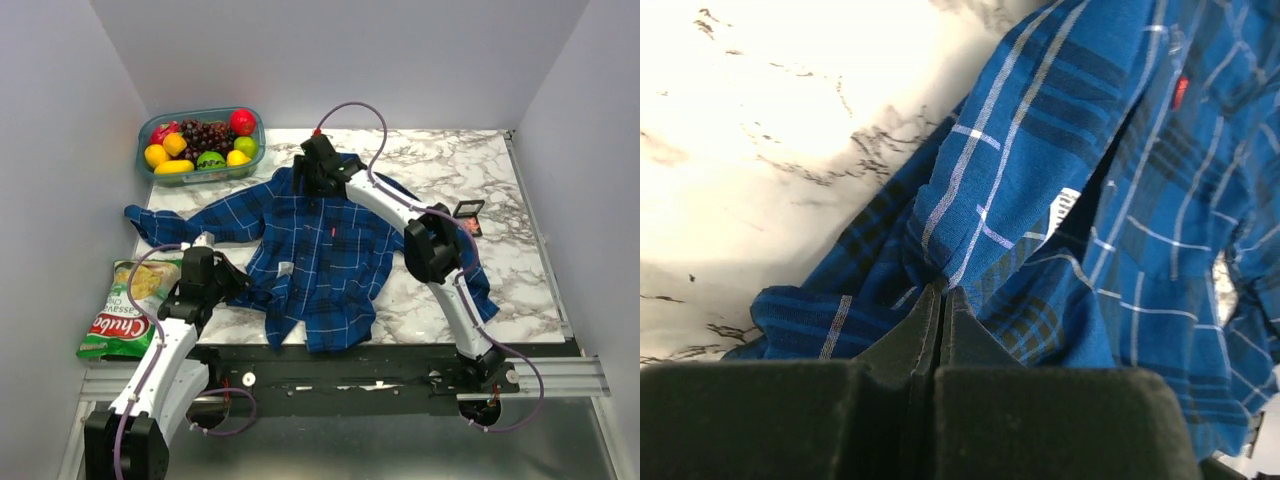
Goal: Pin the brooch onto the clothing
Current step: Flatten out the crumpled clothing at the center of the board.
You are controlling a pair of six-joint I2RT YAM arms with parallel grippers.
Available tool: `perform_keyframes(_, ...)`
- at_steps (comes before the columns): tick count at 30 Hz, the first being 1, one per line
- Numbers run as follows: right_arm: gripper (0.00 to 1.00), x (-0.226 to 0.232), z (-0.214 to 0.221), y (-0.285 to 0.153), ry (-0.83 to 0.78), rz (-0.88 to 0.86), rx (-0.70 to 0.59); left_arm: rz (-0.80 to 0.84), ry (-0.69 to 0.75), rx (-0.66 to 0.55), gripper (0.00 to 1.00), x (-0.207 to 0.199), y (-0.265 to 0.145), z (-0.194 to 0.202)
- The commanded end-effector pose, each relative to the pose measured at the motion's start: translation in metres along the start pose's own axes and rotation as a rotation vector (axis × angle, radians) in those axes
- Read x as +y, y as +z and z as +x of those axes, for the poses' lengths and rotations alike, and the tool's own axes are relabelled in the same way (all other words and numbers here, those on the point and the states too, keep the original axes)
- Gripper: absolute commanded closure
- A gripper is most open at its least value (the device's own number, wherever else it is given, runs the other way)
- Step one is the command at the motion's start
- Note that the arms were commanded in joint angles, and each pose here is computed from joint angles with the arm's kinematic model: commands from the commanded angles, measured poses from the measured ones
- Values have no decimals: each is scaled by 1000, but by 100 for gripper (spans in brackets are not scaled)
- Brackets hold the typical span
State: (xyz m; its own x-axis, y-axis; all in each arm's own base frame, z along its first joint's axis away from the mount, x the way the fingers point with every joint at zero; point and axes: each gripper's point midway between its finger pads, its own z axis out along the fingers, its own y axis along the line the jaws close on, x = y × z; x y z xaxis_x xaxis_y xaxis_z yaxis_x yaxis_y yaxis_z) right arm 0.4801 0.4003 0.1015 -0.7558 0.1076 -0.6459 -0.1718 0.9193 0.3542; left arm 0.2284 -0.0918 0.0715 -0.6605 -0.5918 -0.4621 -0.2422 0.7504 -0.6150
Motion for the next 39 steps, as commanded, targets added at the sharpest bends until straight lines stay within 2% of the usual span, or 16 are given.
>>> perform_keyframes(1, 24, -41, 36, 19, 33, 141, 116, 39, -45, -24, 99, -12, -14, -5)
perform_keyframes(6, 37, -58, 41, 22, 98, 136, 122, 46, -58, -73, 100, -19, -23, -16)
perform_keyframes(9, 52, -60, 31, 16, 111, 126, 103, 42, -94, -74, 100, -18, -22, -18)
perform_keyframes(10, 65, -63, 28, 15, 115, 126, 102, 39, -108, -78, 100, -17, -22, -19)
perform_keyframes(13, 87, -66, 16, 8, 127, 109, 87, 26, -146, -115, 100, -13, -24, -27)
perform_keyframes(15, 92, -67, 7, 1, 142, 96, 71, 22, -171, -130, 100, -9, -26, -31)
perform_keyframes(20, 93, -86, -8, -6, 189, 50, 46, -5, -226, -136, 100, 3, -25, -31)
perform_keyframes(24, 88, -93, -16, -11, 197, 8, 57, -42, -280, -133, 100, 18, -20, -26)
perform_keyframes(29, 80, -103, -17, -13, 177, 14, 60, -113, -302, -155, 100, 37, -19, -26)
perform_keyframes(31, 72, -107, -18, -14, 175, 19, 60, -130, -305, -166, 100, 39, -20, -29)
perform_keyframes(35, 63, -109, -20, -18, 162, 15, 55, -133, -284, -167, 99, 38, -22, -33)
perform_keyframes(37, 57, -103, -24, -25, 150, -14, 47, -121, -255, -176, 82, 32, -25, -39)
perform_keyframes(38, 55, -102, -22, -26, 138, -27, 43, -114, -238, -179, 59, 29, -27, -41)
perform_keyframes(39, 52, -98, -27, -35, 130, -45, 27, -113, -216, -188, 50, 27, -29, -46)
